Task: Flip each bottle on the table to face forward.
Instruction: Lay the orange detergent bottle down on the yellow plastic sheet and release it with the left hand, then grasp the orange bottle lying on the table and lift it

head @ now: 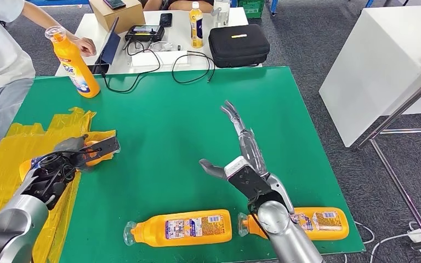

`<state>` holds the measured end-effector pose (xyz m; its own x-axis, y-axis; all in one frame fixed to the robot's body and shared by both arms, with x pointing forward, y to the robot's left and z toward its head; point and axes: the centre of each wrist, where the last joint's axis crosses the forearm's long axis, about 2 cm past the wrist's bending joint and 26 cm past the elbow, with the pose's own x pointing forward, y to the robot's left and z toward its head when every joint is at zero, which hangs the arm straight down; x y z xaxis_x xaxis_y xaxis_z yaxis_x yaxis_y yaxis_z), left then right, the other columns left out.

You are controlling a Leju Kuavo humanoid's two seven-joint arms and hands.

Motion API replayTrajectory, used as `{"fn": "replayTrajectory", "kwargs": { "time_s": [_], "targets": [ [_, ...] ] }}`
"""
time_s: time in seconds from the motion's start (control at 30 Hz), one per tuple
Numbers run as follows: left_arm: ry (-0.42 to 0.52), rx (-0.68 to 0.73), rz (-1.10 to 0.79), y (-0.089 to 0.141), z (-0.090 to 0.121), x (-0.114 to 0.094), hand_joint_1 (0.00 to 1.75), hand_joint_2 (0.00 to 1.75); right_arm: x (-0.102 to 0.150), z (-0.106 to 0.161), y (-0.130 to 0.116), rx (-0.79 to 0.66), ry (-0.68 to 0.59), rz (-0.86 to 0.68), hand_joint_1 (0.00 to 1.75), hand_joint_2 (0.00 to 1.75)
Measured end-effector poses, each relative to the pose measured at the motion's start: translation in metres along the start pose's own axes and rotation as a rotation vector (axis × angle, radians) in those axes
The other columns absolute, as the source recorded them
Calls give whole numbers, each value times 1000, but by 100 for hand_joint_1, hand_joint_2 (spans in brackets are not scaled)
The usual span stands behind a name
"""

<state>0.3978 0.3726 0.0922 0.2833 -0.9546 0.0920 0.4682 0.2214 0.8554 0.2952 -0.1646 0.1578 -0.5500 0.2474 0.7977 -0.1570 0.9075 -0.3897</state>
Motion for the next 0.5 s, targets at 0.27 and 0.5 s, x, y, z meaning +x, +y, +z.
{"fn": "replayTrajectory", "kwargs": {
  "time_s": [0.27, 0.5],
  "targets": [
    [-40, 37, -9, 5, 0, 6, 0, 175, -1, 1, 1, 2, 15, -1, 0, 175],
    [-90, 79, -4, 22, -1, 18, 0, 175, -2, 2, 2, 1, 22, -3, 0, 175]
  ]
}}
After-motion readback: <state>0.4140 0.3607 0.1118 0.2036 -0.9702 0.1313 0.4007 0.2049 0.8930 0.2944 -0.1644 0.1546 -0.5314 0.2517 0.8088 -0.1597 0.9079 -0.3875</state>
